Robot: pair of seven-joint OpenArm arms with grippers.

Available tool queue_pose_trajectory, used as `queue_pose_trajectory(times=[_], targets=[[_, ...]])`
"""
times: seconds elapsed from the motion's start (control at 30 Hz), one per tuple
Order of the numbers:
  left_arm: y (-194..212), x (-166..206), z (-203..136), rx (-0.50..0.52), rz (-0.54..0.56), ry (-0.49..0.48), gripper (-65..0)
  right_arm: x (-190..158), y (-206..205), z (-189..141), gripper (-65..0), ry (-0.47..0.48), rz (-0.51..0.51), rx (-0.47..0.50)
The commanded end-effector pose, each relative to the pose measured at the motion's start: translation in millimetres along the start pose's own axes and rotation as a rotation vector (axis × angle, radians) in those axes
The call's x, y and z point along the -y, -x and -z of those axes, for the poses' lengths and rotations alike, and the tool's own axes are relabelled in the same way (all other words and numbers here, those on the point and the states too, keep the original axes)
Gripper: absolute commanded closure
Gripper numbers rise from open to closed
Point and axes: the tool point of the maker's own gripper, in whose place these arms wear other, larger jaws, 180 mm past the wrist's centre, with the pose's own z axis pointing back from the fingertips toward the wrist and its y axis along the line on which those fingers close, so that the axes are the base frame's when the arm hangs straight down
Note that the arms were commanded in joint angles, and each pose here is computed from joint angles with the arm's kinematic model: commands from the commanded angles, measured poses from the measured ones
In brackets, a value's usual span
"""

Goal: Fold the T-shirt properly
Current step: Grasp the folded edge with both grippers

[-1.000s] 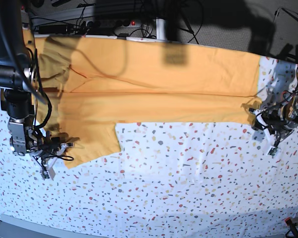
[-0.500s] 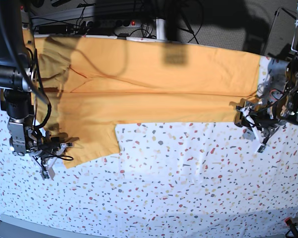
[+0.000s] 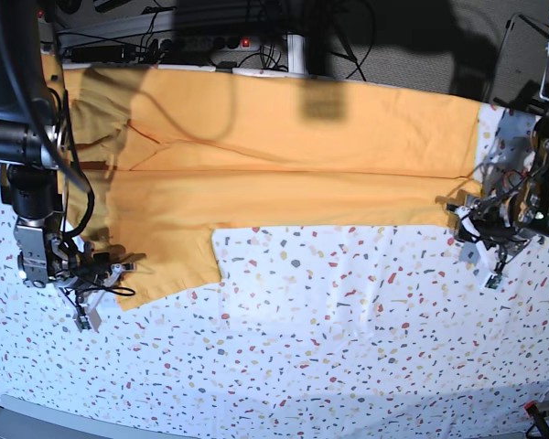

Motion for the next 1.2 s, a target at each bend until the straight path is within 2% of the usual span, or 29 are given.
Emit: queue_pose_trajectory(times=[0.0,0.23,0.47,0.67,0.87,0.9,0.97,1.17], targets=[[-15.3,-10.0,-7.0,0.039,0.006,-0.022,-28.4,12.7,-7.2,-6.8,0.0,0.025,-0.02,-0.011],[7.0,-17.0,0.9,-0.029,-0.023,-0.027,-28.4,13.0,-6.0,-6.9,0.0,0.026,-0.02,-0.017],[0.6,15.3,-0.9,-0.003,-0.045,0.16,-28.1,13.0,-6.1,-6.9,0.0,0.026,-0.02,-0.016],[-0.7,19.5,-1.7,0.003,-0.043,0.184,-19.5,13.0,-7.4,-6.9,0.0,0.026,-0.02,-0.01],[-0.7,19.5,-1.7,0.004,-0.043,0.184,-16.7,13.1,-8.2,-7.1,0.0,0.026,-0.021,-0.008],[-0.7,19.5,-1.7,0.004,-0.043,0.184,-13.0,13.1,-8.2,-7.1,0.0,0.026,-0.021,-0.008],[-0.8,19.3,-1.6,0.004,-0.042,0.183,0.0,13.1,-8.3,-7.1,0.0,0.026,-0.021,-0.008],[0.0,9.7,-0.5,0.001,0.01,0.127,0.0,13.7,-22.5,-10.4,0.0,0.03,-0.03,0.036]])
